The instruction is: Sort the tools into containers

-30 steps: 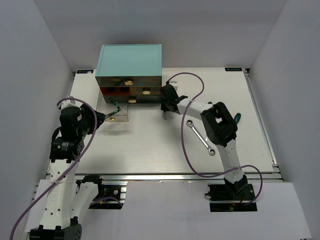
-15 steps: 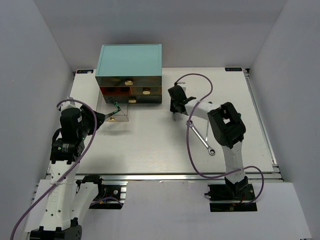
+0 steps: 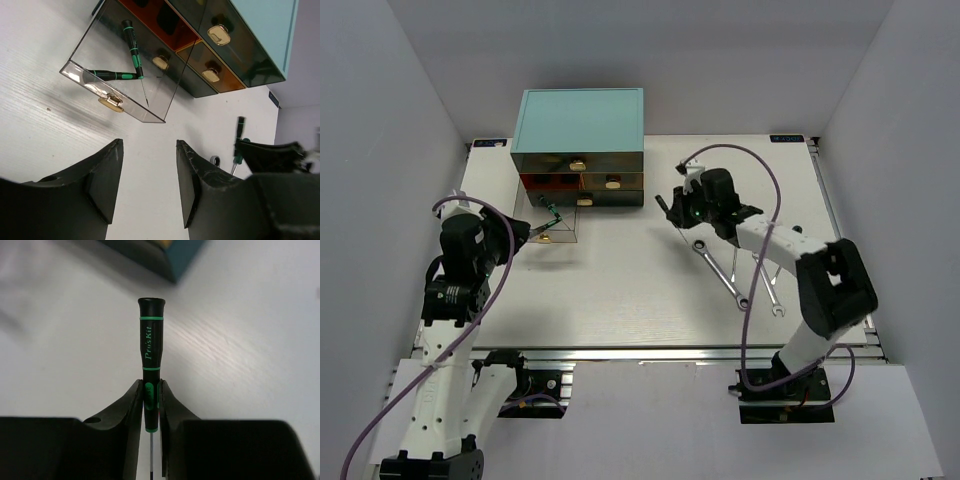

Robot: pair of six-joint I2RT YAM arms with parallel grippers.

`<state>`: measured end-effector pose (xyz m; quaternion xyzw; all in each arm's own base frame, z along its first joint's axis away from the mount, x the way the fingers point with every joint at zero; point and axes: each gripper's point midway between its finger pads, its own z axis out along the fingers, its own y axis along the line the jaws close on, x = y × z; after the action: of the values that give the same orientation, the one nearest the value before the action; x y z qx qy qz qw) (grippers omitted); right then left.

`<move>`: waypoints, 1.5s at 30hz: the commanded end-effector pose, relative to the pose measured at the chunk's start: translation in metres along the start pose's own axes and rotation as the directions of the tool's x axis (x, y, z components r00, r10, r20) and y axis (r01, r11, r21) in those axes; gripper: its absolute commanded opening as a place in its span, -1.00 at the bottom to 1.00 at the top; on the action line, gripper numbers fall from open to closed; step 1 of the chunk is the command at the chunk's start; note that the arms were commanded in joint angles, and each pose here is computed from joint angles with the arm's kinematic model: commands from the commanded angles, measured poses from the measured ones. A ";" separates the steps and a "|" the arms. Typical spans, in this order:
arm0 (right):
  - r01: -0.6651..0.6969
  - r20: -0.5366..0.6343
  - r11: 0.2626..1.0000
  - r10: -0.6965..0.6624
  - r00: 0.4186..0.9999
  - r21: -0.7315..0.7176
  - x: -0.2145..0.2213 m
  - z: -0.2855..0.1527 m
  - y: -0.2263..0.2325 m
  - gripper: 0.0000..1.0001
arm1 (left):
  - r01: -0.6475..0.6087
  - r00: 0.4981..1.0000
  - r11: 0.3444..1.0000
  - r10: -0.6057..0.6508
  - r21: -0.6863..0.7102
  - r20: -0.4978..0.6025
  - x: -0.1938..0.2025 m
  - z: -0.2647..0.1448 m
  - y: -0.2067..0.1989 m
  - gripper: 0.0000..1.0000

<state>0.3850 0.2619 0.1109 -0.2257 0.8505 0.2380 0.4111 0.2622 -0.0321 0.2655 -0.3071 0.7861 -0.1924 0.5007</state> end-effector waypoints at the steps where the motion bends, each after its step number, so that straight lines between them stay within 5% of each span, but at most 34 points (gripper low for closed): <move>1: 0.301 0.296 0.921 -0.223 0.929 -0.249 -0.077 -0.039 0.078 -1.00 | -0.005 0.999 1.000 0.004 0.023 0.052 -0.011 -0.004 -0.005 0.13; 8: 0.625 0.556 0.699 -0.382 0.738 -0.348 -0.131 -0.075 0.220 -1.00 | 0.032 0.993 0.999 -0.027 -0.040 0.116 -0.018 -0.012 0.010 0.06; 10: 0.617 0.525 0.686 -0.386 0.759 -0.386 -0.129 -0.050 0.249 -1.00 | 0.040 0.992 0.998 -0.034 -0.053 0.118 -0.016 -0.015 0.014 -0.01; 17: 0.489 0.528 0.830 -0.298 0.795 -0.268 -0.206 0.038 0.296 -1.00 | 0.072 0.991 0.996 -0.065 -0.053 0.116 -0.007 -0.024 0.022 -0.02; 25: 0.466 0.502 0.871 -0.335 0.797 -0.157 -0.193 0.095 0.278 -1.00 | 0.103 0.992 0.993 -0.098 -0.060 0.085 0.010 -0.030 0.032 0.03; 28: 0.474 0.460 0.866 -0.359 0.812 -0.160 -0.173 0.101 0.271 -0.62 | 0.114 0.991 0.992 -0.111 -0.048 0.074 0.015 -0.028 0.033 0.00; 29: 0.481 0.437 0.862 -0.374 0.818 -0.163 -0.161 0.105 0.267 -0.32 | 0.123 0.991 0.991 -0.120 -0.059 0.056 0.023 -0.023 0.038 -0.03; 32: 0.496 0.446 0.849 -0.379 0.811 -0.181 -0.161 0.097 0.270 0.02 | 0.143 0.990 0.988 -0.143 -0.053 0.010 0.038 -0.010 0.041 -0.29; 38: 0.517 0.506 0.826 -0.354 0.786 -0.226 -0.193 0.055 0.278 0.19 | 0.183 0.978 0.981 -0.189 -0.072 -0.092 0.065 0.022 0.045 -0.80; 40: 0.544 0.531 0.776 -0.329 0.781 -0.320 -0.202 0.025 0.279 0.02 | 0.205 0.972 0.975 -0.213 -0.086 -0.101 0.069 0.032 0.047 -0.92; 42: 0.544 0.559 0.758 -0.292 0.776 -0.359 -0.211 -0.008 0.259 -0.64 | 0.219 0.964 0.968 -0.234 -0.126 -0.124 0.077 0.046 0.053 -1.00; 44: 0.588 0.632 0.723 -0.272 0.726 -0.364 -0.228 -0.052 0.254 -1.00 | 0.247 0.949 0.953 -0.275 -0.176 -0.153 0.087 0.060 0.060 -1.00; 45: 0.579 0.635 0.741 -0.273 0.723 -0.341 -0.233 -0.059 0.238 -1.00 | 0.259 0.945 0.948 -0.288 -0.183 -0.155 0.090 0.067 0.061 -1.00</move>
<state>0.3482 0.5028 0.2892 -0.4551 0.6065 0.3693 0.5373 0.2598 -0.0414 0.1434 -0.4175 0.8041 -0.1989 0.3737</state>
